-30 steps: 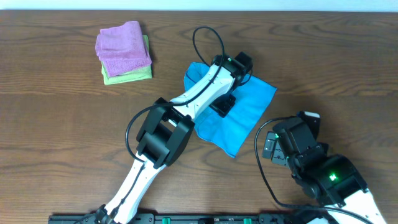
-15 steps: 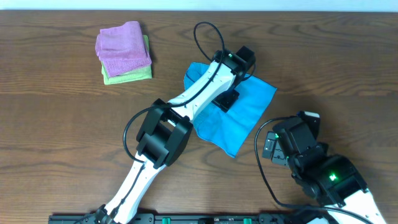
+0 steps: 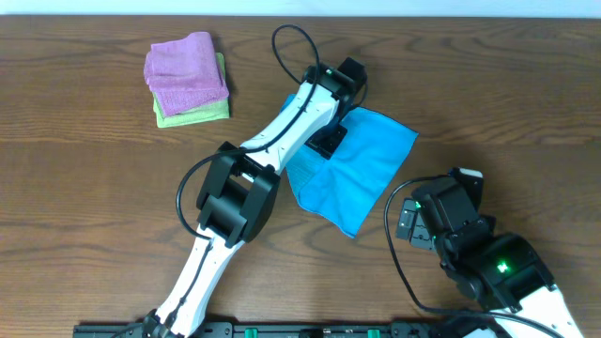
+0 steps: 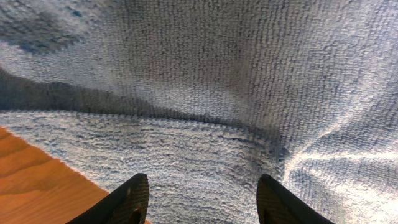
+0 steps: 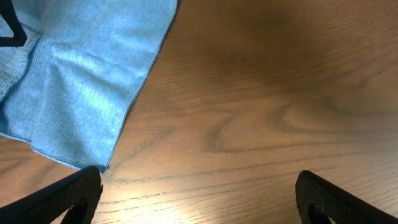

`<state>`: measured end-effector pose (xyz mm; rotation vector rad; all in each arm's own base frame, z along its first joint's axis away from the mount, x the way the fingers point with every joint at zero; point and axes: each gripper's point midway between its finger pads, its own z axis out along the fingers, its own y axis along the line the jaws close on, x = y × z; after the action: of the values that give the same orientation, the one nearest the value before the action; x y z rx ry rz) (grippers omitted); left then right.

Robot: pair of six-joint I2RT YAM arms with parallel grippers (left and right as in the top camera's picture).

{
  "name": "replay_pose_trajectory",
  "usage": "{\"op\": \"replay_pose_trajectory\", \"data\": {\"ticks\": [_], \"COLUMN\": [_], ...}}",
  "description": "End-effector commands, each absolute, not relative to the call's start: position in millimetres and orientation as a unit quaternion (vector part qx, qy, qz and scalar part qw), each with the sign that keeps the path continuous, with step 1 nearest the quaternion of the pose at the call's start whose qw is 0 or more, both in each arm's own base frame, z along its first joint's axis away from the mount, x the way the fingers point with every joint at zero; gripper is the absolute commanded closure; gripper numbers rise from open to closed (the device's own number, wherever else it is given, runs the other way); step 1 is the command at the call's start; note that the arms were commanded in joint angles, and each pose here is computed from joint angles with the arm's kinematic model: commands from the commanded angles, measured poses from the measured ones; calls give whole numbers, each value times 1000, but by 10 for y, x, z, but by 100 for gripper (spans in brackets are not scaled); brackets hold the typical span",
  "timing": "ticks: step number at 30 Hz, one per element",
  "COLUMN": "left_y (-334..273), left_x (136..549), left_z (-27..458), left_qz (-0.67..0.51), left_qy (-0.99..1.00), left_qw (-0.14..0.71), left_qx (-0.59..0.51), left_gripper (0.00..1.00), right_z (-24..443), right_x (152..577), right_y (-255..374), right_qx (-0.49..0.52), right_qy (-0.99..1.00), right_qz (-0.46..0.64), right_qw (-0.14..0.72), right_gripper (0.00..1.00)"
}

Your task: Fold the cloth

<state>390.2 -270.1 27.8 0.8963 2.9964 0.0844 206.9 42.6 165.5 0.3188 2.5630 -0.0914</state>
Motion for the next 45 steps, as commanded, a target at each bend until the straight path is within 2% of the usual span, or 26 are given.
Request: {"op": "replay_pose_trajectory", "data": {"ticks": [1, 34, 35, 36, 37, 38, 40, 45], "left_y": [-2807, -2724, -2724, -2724, -2723, -2729, -2736, -2744], "left_x": [3839, 3798, 3798, 3797, 3799, 3806, 3816, 3827], "left_z": [213, -13, -13, -13, -14, -14, -15, -14], "left_qz": [-2, 14, 14, 14, 14, 14, 13, 12], "left_qy": [958, 958, 958, 958, 959, 960, 961, 961], "left_qw": [-9, -20, -20, -20, -20, -18, -16, -13], "left_qx": [287, 285, 285, 285, 282, 280, 277, 276], "left_gripper": [43, 43, 46, 59, 78, 83, 86, 86], "right_z": [1639, 1641, 1641, 1642, 1642, 1641, 1639, 1634], "right_x": [2076, 2082, 2082, 2083, 2083, 2083, 2084, 2085], "right_y": [388, 390, 391, 391, 390, 391, 391, 392], "right_qx": [116, 116, 116, 116, 116, 116, 116, 116], "right_qy": [953, 953, 953, 953, 953, 953, 953, 953], "right_qz": [-45, -44, -44, -44, -44, -44, -45, -45], "right_qw": [276, 277, 277, 277, 277, 277, 276, 275], "right_gripper": [1, 1, 1, 1, 1, 1, 1, 1]}}
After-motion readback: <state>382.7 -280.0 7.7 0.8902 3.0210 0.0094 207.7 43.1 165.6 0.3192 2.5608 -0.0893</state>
